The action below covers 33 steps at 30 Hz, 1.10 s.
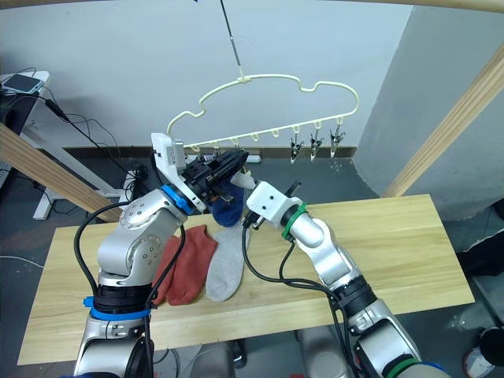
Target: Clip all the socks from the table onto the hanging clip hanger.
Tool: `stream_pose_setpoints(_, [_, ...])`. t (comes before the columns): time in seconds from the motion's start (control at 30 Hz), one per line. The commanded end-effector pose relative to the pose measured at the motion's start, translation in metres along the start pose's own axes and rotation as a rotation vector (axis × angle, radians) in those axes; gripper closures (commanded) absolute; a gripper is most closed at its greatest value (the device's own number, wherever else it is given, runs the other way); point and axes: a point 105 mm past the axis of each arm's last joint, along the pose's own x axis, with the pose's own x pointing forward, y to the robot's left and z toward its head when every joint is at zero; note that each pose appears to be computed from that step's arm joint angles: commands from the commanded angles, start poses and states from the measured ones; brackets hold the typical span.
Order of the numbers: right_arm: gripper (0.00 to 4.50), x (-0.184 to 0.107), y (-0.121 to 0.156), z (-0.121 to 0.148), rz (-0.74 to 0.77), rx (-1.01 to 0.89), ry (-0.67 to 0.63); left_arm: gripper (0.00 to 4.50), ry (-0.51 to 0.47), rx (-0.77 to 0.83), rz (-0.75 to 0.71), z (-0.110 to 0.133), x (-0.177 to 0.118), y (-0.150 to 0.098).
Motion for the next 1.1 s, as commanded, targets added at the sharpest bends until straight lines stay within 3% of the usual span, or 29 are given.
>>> stream_pose_setpoints(0.03, [4.5,0.003,-0.007,0.014,-0.028,-0.008,-0.056,4.41,-0.018,0.019,-0.032,0.007,-0.001,-0.007])
stream_pose_setpoints(0.27, [4.5,0.005,-0.009,0.017,-0.036,-0.014,-0.067,4.41,0.006,-0.031,-0.059,0.002,-0.003,-0.011])
stream_pose_setpoints(0.63, [4.5,0.012,-0.01,0.026,-0.04,-0.016,-0.102,1.01,0.1,-0.045,-0.103,-0.011,-0.016,-0.015])
stream_pose_setpoints(0.93, [4.5,0.013,-0.002,0.031,0.007,0.033,-0.131,1.01,0.126,-0.01,-0.061,-0.014,-0.024,-0.004])
stream_pose_setpoints(1.1, [3.0,0.007,0.004,0.025,0.05,0.036,-0.086,0.97,0.134,0.0,-0.059,-0.015,-0.027,-0.002])
